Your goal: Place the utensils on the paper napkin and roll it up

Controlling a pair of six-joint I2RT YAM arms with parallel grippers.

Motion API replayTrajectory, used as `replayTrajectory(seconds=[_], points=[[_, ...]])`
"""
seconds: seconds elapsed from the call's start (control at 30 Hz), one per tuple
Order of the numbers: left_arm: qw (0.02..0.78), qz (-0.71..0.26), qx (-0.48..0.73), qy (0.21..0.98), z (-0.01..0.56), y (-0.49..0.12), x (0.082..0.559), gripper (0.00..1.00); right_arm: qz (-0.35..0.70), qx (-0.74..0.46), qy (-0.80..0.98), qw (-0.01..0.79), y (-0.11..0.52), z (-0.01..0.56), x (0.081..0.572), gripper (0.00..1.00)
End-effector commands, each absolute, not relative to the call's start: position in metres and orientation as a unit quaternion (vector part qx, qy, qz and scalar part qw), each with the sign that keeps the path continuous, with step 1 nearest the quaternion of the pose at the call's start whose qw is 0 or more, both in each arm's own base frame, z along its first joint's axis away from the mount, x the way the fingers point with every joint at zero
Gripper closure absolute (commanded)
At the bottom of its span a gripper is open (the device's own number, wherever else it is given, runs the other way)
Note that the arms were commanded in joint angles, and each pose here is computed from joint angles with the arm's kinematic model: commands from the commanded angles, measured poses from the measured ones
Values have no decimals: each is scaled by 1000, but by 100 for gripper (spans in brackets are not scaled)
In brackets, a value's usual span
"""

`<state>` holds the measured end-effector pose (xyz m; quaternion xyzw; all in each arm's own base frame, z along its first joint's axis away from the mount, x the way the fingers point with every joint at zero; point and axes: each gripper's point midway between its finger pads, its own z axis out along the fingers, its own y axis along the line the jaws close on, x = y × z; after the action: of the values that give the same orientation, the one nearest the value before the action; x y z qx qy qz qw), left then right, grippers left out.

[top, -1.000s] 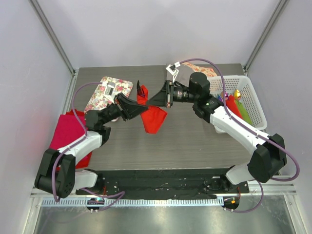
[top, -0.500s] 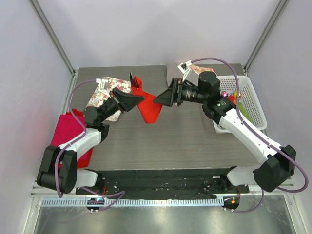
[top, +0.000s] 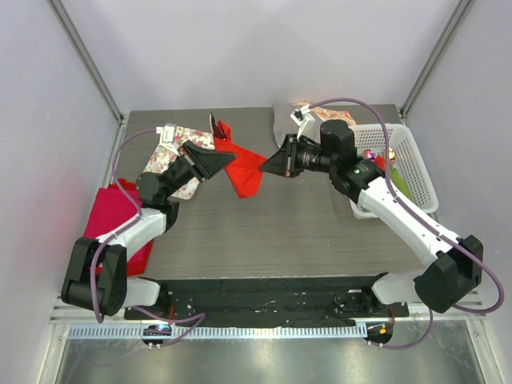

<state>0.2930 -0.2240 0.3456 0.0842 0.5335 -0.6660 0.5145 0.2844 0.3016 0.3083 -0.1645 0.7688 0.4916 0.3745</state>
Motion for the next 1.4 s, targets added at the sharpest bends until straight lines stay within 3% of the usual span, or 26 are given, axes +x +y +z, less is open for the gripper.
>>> replayTrajectory(seconds=[0.0, 0.8, 1.0, 1.13, 1.17, 1.37], points=[[592, -677, 147, 413, 416, -212, 265, 100, 467, -158, 772, 401, 302, 304, 306, 99], [570, -711, 129, 392, 439, -215, 258, 100, 582, -197, 717, 328, 356, 276, 291, 99], [572, -704, 132, 399, 433, -215, 262, 100, 528, -169, 751, 358, 325, 277, 314, 82], [574, -697, 123, 411, 423, -214, 272, 100, 500, -132, 746, 419, 276, 313, 331, 73], [575, -696, 120, 414, 421, -214, 275, 100, 488, -136, 748, 428, 270, 320, 330, 66], [575, -686, 107, 434, 408, -216, 289, 100, 478, -139, 733, 464, 254, 365, 309, 53]])
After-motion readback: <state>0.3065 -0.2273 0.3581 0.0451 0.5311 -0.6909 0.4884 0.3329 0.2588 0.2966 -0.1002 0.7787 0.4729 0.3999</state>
